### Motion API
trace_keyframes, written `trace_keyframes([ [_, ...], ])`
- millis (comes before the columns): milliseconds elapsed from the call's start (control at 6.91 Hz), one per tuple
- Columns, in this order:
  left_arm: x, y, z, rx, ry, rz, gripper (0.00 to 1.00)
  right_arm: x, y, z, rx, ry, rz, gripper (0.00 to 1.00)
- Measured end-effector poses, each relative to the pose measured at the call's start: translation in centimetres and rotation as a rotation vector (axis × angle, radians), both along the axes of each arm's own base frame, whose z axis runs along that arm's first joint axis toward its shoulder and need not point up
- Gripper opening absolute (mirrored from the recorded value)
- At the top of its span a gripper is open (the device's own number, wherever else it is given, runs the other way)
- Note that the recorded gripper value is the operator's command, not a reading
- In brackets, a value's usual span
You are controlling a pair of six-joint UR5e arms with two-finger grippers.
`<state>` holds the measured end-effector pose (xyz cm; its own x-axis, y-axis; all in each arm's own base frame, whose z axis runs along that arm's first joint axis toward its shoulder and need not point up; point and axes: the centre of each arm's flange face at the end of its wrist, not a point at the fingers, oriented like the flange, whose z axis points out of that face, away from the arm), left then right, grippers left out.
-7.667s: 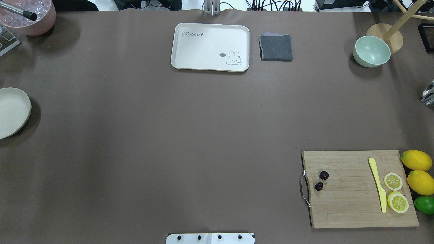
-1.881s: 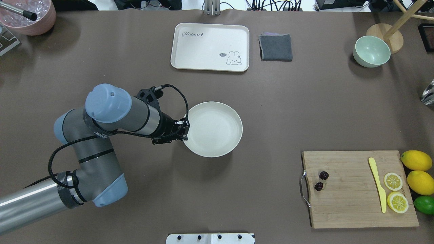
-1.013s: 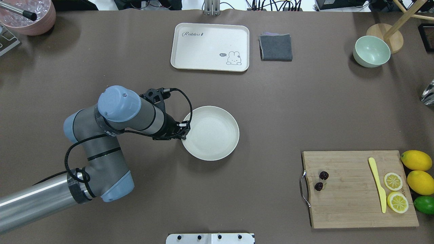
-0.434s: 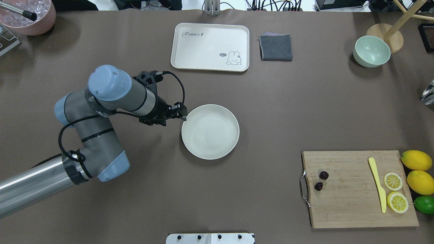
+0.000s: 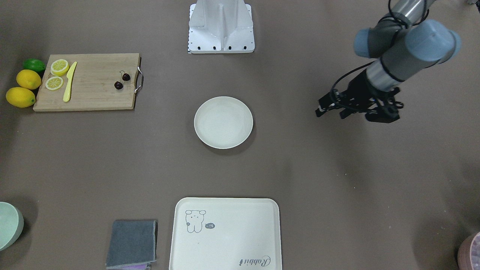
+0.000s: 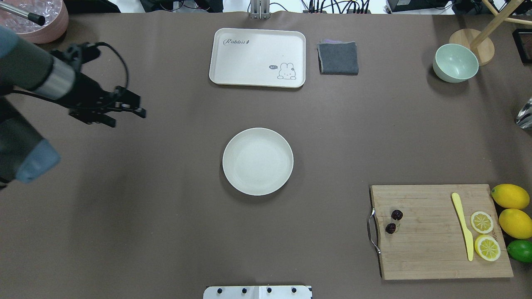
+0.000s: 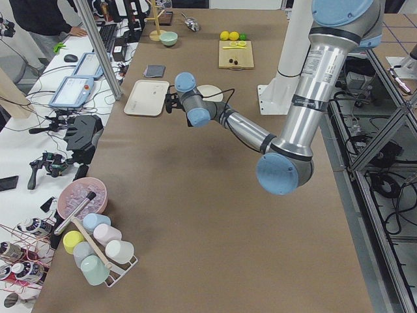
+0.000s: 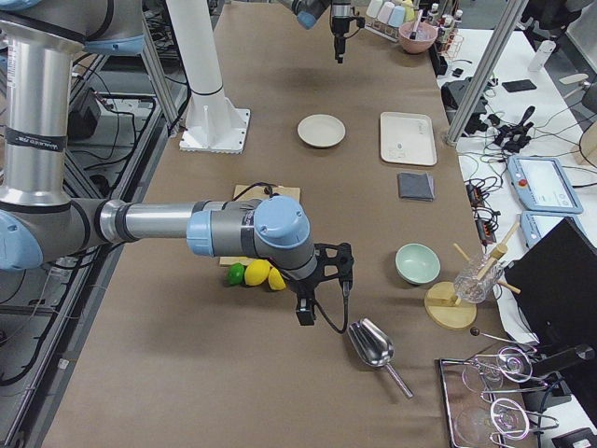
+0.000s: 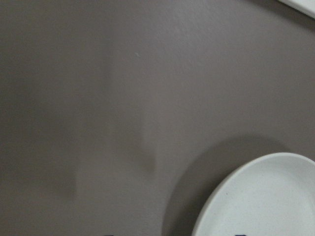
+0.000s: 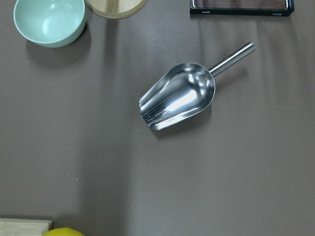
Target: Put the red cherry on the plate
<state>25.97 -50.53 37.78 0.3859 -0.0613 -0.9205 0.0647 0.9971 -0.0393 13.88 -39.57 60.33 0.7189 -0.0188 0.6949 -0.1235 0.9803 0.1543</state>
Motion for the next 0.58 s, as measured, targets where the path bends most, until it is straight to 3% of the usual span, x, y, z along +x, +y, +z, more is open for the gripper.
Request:
trace_keyframes([
  [289, -12.2, 1.7, 9.7, 0.088, -0.032, 0.025, 0.98, -0.1, 0.5, 0.4, -0.009, -0.005, 0.0, 1.0],
  [579, -22.3, 3.3, 18.2, 0.15, -0.124, 0.022, 0.98, -0.2, 0.9, 0.7, -0.013, -0.009, -0.002, 1.0],
])
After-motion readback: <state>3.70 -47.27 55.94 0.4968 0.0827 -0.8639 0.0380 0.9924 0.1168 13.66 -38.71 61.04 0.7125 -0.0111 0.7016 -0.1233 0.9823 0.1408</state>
